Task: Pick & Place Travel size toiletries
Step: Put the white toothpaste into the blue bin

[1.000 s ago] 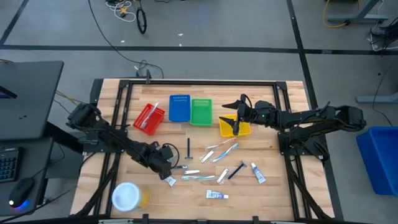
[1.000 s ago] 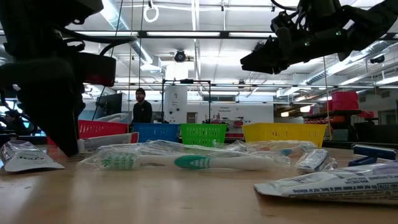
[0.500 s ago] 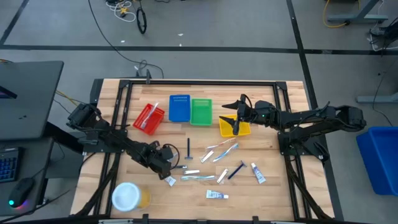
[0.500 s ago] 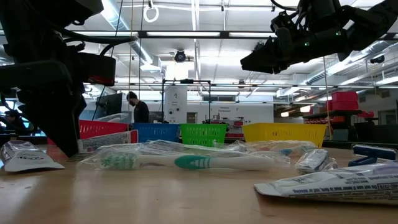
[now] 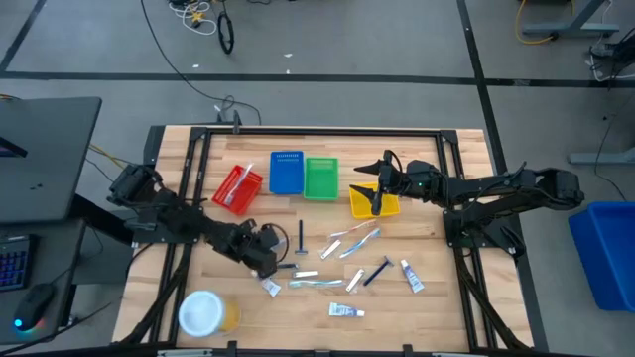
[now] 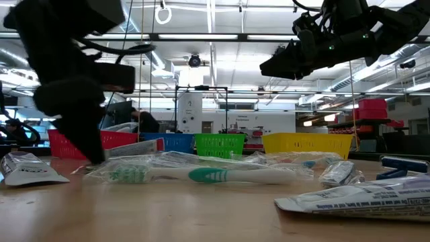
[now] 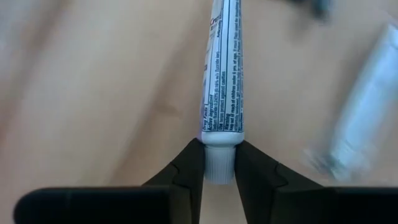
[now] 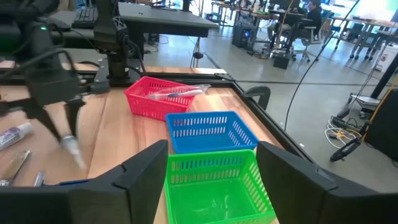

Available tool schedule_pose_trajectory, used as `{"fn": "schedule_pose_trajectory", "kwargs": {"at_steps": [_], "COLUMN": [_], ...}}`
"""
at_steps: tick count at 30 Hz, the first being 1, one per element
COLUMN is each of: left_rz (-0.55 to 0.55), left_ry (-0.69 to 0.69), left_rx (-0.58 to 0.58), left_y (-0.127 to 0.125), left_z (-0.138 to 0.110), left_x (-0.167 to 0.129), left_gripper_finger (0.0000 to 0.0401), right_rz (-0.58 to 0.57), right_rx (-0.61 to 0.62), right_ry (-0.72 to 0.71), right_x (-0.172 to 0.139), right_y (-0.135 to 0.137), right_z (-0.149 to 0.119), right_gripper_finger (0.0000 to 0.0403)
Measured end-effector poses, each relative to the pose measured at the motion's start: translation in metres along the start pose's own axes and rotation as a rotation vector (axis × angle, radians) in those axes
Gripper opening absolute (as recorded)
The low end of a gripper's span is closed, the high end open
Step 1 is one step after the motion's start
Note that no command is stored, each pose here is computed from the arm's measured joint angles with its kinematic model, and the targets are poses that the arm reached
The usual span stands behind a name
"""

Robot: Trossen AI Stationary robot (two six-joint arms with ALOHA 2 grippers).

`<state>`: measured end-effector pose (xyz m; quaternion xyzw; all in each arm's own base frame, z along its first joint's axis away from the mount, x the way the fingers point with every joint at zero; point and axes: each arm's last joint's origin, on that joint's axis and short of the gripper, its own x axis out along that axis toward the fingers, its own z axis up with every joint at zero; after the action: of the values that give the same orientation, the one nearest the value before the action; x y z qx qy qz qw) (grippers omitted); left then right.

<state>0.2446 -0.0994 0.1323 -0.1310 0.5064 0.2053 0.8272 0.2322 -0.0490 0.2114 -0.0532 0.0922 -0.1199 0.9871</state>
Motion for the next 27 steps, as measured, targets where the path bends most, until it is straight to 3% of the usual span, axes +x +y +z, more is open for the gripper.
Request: {"fn": "schedule_pose_trajectory", "kwargs": {"at_steps": [4,11,15,20,27], "left_rz": [0.003,0.147,0.189,0.271,0.128], "left_ry": [-0.074,-0.226,-0.287,-0.25,-0.145], "left_rx": [-0.004,0.023,-0.017,-0.008,-0.055], "left_y": [0.004,0.033,0.06,0.105,0.157], "left_z": [0.022,0.073,0.103,0.123,0.134], "left_x": [-0.008,-0.031,-0.044,-0.041,-0.012], "left_gripper_finger": [0.008,0.008,0.0079,0.008,0.0081], "right_rz": [0.0,-0.003,-0.003,-0.003,-0.002], "right_rx": [0.0,-0.014,-0.014,-0.017,-0.018], "right_ry": [-0.001,-0.022,-0.022,-0.02,-0.013], "right_x": [0.0,0.0,0.0,0.0,0.0], "right_y": [0.0,0.0,0.0,0.0,0.0], "right_z": [0.0,0.002,0.002,0.002,0.001], "right_gripper_finger": [0.0263,0.0262,0.0253,0.0243,0.0244]}}
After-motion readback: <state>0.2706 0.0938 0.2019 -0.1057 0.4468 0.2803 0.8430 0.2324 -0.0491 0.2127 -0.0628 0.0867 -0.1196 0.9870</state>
